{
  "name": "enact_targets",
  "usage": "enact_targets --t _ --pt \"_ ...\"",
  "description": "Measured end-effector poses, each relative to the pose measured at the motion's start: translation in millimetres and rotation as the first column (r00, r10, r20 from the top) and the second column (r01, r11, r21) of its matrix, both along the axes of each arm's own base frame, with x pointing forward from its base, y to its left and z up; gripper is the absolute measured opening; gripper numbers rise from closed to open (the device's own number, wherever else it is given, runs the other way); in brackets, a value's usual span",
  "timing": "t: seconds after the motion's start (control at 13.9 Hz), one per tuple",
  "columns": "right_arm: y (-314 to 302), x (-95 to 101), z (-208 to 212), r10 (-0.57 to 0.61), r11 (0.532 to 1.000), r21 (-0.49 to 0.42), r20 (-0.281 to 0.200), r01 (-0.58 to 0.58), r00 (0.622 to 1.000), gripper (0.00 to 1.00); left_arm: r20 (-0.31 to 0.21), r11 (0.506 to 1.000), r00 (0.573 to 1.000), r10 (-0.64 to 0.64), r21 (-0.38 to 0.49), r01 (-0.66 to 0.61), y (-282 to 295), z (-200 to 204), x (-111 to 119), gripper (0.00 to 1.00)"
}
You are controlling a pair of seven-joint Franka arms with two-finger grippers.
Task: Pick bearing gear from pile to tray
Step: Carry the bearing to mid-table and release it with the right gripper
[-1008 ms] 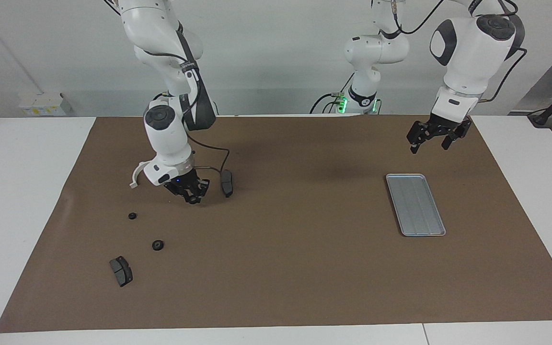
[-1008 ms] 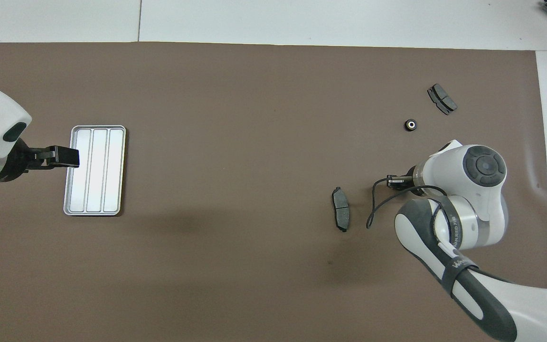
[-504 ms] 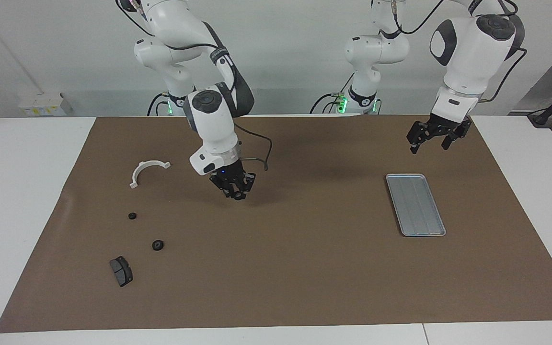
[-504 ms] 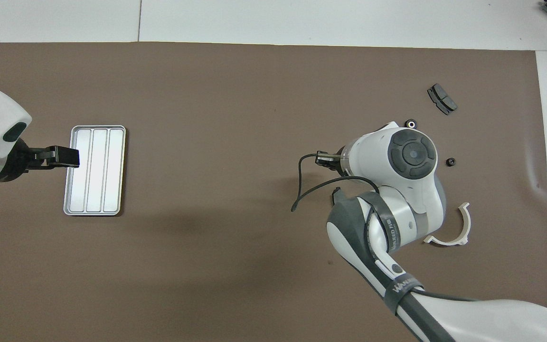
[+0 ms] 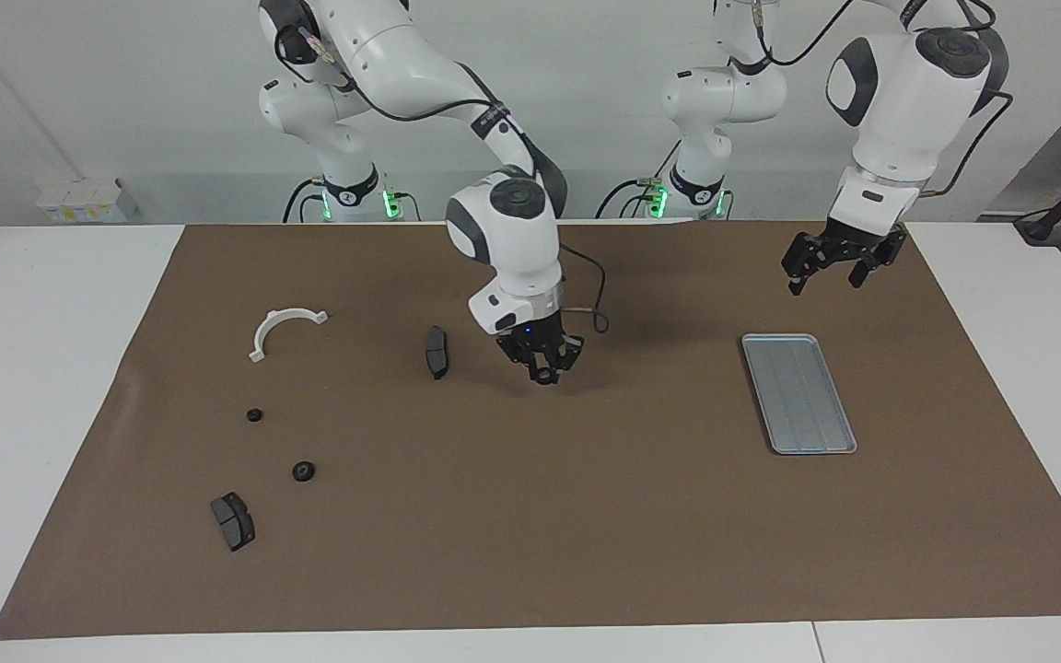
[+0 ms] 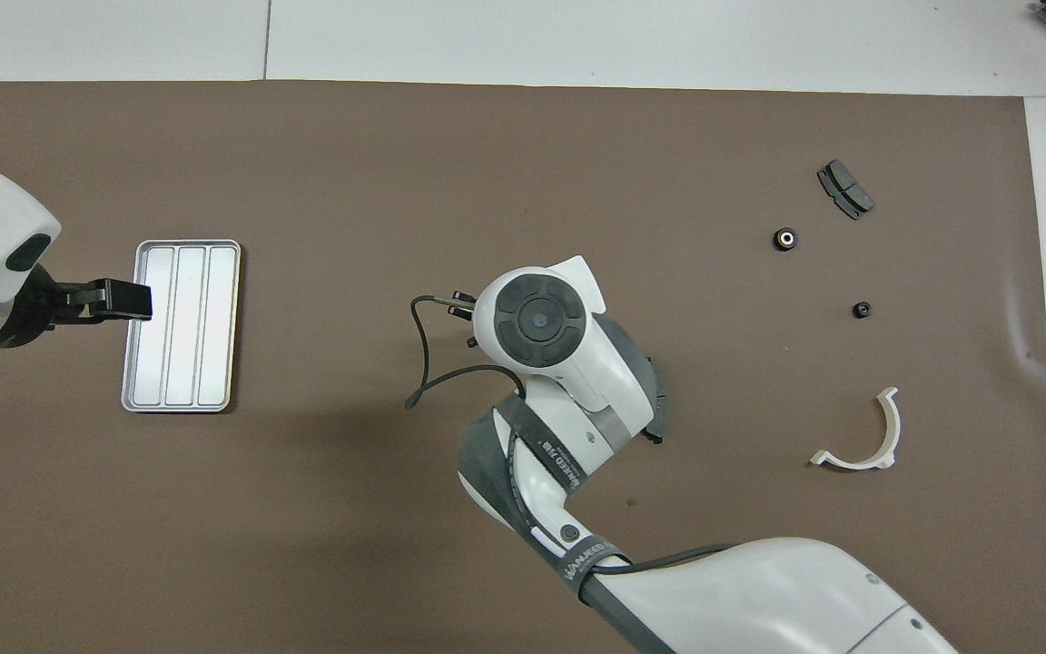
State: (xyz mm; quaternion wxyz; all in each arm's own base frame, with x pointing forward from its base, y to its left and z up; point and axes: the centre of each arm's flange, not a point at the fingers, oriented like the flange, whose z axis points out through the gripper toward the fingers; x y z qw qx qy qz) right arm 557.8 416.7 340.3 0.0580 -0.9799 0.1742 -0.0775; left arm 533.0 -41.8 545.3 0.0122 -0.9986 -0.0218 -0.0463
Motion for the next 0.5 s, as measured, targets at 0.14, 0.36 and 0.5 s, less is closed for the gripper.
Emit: enact_targets --t 0.14,0.36,0.5 --pt "18.9 -2.8 -20.4 -0.006 1.0 -0.008 -0.012 0.006 1.0 0.34 0.0 1.0 1.0 0.0 0.0 0.0 0.0 0.0 0.0 1.0" --pt "37.8 -7.2 -31.4 0.0 1.0 0.003 -0.01 0.0 1.0 0.34 0.0 1.0 1.0 0.0 0.0 0.0 0.0 0.0 0.0 1.0" --pt "39.7 -8.1 -33.9 0.003 1.0 0.006 -0.007 -0.003 1.0 0.34 0.0 1.0 1.0 0.0 0.0 0.0 0.0 0.0 0.0 1.0"
